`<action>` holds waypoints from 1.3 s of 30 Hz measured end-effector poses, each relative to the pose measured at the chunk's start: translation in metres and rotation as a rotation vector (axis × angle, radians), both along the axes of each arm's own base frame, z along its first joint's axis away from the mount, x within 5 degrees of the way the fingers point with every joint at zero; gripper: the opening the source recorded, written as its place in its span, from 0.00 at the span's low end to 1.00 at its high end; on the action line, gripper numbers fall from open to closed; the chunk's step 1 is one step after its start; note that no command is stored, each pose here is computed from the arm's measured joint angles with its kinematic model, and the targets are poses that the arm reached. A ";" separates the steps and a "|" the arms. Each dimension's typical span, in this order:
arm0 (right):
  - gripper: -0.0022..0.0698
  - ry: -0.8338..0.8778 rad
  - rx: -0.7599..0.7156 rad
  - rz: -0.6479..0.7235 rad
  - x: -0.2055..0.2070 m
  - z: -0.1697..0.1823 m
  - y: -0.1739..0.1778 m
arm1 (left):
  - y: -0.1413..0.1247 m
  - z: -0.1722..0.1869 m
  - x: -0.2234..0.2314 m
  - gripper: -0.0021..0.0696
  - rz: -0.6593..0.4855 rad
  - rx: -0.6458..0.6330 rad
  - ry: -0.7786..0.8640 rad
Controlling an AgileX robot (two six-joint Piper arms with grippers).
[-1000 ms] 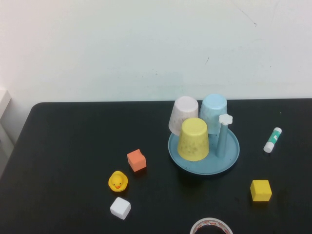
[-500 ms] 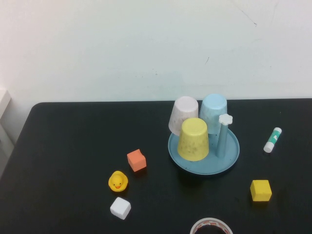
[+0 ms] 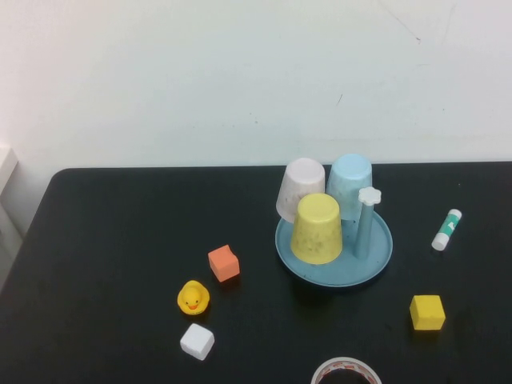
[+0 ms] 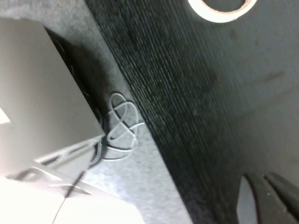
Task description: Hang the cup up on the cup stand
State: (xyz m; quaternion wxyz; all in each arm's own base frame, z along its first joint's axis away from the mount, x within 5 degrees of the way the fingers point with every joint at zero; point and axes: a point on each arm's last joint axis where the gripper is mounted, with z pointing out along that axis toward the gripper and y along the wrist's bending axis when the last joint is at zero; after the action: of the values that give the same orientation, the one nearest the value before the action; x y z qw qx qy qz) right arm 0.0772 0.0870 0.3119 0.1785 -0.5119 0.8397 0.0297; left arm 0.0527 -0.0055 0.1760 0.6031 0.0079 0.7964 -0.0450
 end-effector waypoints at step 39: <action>0.03 -0.958 0.502 -0.592 -0.025 -0.110 -0.081 | 0.000 0.000 0.000 0.03 0.001 -0.003 0.000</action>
State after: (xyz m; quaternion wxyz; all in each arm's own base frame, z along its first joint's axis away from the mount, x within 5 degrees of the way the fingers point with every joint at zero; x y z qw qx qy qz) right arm 0.0518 0.0065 0.2022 0.6517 -0.1560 0.7400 -0.0578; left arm 0.0527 -0.0055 0.1760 0.6030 0.0067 0.7964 -0.0459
